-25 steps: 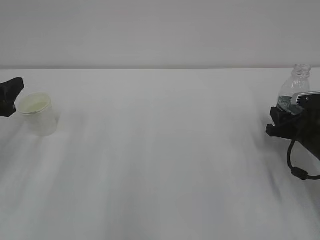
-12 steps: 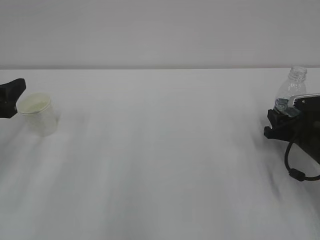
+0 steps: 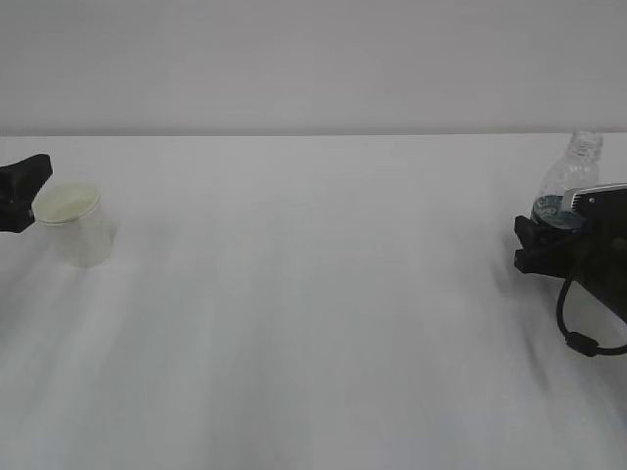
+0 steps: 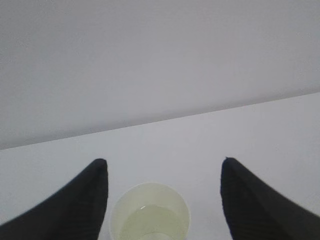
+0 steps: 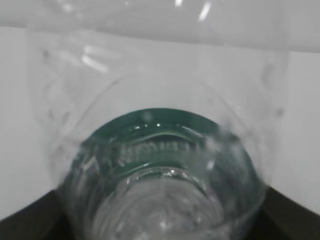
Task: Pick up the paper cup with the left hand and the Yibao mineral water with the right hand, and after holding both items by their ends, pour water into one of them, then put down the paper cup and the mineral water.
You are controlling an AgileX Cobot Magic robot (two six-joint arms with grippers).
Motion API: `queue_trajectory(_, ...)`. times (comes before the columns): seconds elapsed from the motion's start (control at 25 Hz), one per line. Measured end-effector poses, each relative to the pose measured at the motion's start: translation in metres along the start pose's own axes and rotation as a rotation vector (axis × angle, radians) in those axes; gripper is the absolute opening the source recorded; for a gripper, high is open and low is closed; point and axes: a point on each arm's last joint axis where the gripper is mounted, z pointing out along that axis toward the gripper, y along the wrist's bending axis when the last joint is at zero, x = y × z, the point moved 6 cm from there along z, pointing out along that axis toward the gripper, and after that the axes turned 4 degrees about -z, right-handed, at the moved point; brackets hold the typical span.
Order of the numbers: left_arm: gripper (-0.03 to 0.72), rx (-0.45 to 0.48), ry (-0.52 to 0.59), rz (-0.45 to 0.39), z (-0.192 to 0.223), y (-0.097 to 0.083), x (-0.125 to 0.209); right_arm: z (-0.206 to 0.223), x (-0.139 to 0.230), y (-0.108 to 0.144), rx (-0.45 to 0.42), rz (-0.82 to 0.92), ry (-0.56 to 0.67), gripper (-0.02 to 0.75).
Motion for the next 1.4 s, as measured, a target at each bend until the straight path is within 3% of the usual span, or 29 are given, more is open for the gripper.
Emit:
queue_trajectory(0.2,0.499,-0.001,0.004,0.0,0.0,0.0,0.001,0.0,-0.001,0.0,0.001,0.0,-0.004,0.552)
queue_trajectory(0.6,0.492,0.0,0.024,0.003,0.0,0.0,0.004,-0.005,-0.016,-0.003,0.008,-0.004,-0.042,0.558)
queue_trajectory(1.4,0.485,0.008,0.03,0.009,0.0,-0.001,0.005,-0.04,-0.017,0.001,0.004,0.002,-0.004,0.56)
